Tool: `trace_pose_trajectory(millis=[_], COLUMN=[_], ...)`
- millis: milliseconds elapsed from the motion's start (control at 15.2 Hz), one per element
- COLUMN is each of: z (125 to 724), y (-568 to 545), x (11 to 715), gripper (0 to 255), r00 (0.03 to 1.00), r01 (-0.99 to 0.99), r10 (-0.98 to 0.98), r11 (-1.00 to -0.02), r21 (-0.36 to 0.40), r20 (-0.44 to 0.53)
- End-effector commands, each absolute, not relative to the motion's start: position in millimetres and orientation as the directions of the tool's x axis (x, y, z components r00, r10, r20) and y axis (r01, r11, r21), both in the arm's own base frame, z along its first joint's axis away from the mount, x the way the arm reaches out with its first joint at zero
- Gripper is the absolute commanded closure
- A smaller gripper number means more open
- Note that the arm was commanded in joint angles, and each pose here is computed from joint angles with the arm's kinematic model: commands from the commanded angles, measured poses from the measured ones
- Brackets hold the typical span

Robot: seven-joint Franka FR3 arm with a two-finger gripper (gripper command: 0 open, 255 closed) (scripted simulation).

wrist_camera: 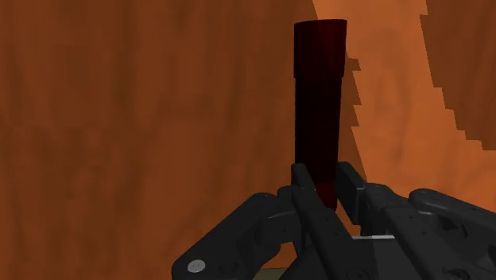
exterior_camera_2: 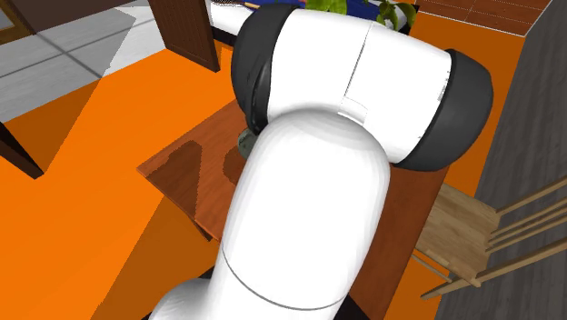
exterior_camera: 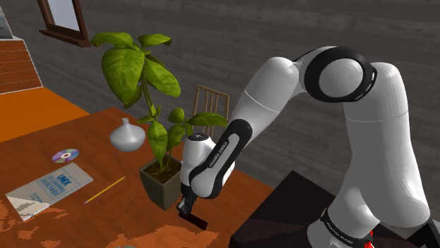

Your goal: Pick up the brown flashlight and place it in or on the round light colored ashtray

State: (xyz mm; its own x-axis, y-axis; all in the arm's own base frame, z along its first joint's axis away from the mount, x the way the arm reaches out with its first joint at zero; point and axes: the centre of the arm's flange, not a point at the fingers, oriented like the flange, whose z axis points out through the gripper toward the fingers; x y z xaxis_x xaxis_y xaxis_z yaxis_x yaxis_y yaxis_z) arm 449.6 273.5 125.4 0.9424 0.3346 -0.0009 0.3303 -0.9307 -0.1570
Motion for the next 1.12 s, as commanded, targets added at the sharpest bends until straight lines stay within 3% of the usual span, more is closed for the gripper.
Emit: trace_pose_trajectory(millis=[0, 462, 528, 594, 726, 1056], z=[112, 112, 128, 128, 135, 109], y=[269, 266, 267, 267, 298, 296], x=[435, 437, 445, 445, 405, 405], gripper=[255, 255, 255, 0, 0, 0], r00=[0.931, 0.931, 0.938, 0.938, 0.955, 0.955], r01=[0.329, 0.329, 0.329, 0.329, 0.297, 0.297], r10=[0.347, 0.348, 0.341, 0.341, 0.296, 0.296], r11=[-0.932, -0.931, -0.931, -0.931, -0.954, -0.954], r21=[-0.155, -0.159, -0.159, -0.159, 0.045, 0.045], r20=[-0.11, -0.111, -0.056, -0.056, -0.021, -0.021])
